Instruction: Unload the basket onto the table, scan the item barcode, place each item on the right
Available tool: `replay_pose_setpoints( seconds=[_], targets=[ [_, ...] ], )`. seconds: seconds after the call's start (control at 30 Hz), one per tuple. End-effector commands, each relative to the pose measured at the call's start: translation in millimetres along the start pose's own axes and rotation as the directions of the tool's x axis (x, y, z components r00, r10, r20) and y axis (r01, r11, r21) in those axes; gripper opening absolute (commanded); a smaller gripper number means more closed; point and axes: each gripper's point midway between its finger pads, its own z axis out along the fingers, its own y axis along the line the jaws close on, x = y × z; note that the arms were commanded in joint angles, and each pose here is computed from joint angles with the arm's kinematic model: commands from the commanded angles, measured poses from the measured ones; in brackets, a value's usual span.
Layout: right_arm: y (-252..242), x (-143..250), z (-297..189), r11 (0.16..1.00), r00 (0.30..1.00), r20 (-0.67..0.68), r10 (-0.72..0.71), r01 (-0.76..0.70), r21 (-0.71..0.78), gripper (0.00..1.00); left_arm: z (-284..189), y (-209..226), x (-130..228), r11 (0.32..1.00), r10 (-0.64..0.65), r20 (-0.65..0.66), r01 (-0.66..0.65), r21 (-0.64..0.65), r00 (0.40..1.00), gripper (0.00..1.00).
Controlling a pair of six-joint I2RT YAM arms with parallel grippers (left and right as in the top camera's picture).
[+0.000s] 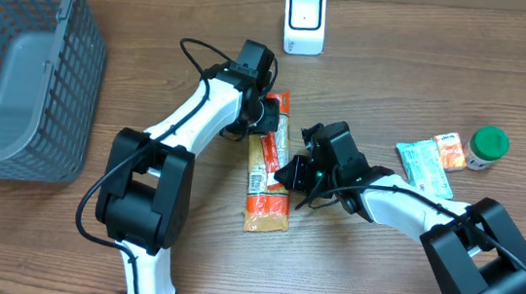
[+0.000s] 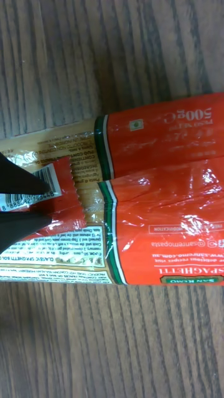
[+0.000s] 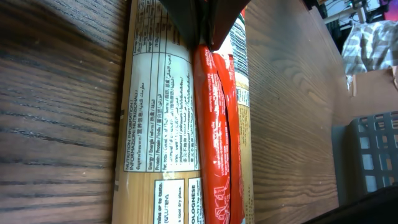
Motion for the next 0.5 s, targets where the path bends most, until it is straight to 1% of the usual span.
replay_pose_setpoints(
  seconds=[0.0,0.17,0.23,0.27,0.33,0.37,0.4,0.47],
  targets=[
    [-13,9,5,0.999,1.000,-0.025,0.011,-0.010,0.036,0.05,24,22,6,0.997,-0.049,-0.054,0.045,-0.067,0.997,0.04],
    [-13,9,5,0.999,1.000,-0.025,0.012,-0.011,0.036,0.06,-15,20,-25,0.997,-0.064,0.003,0.064,-0.053,0.998,0.04],
    [-13,9,5,0.999,1.000,-0.025,0.012,-0.011,0.036,0.11,-40,19,-40,0.997,-0.066,0.038,0.068,-0.046,0.997,0.04],
    [-13,9,5,0.999,1.000,-0.025,0.012,-0.011,0.036,0.15,-67,21,-54,0.996,-0.077,0.077,0.081,-0.046,0.994,0.04],
    [-13,9,5,0.999,1.000,-0.025,0.012,-0.011,0.036,0.17,-95,24,-65,0.994,-0.088,0.116,0.095,-0.053,0.989,0.04],
    [-13,10,5,0.999,1.000,-0.029,0.013,-0.012,0.034,0.13,-108,27,-69,0.993,-0.096,0.133,0.104,-0.056,0.986,0.04],
    [-11,12,5,1.000,0.999,-0.039,0.014,-0.013,0.027,0.06,-119,31,-72,0.992,-0.104,0.148,0.113,-0.056,0.984,0.04],
    [-6,15,4,1.000,0.998,-0.064,0.014,-0.015,-0.005,0.04,-139,38,-77,0.991,-0.110,0.180,0.121,-0.054,0.978,0.04]
  ],
)
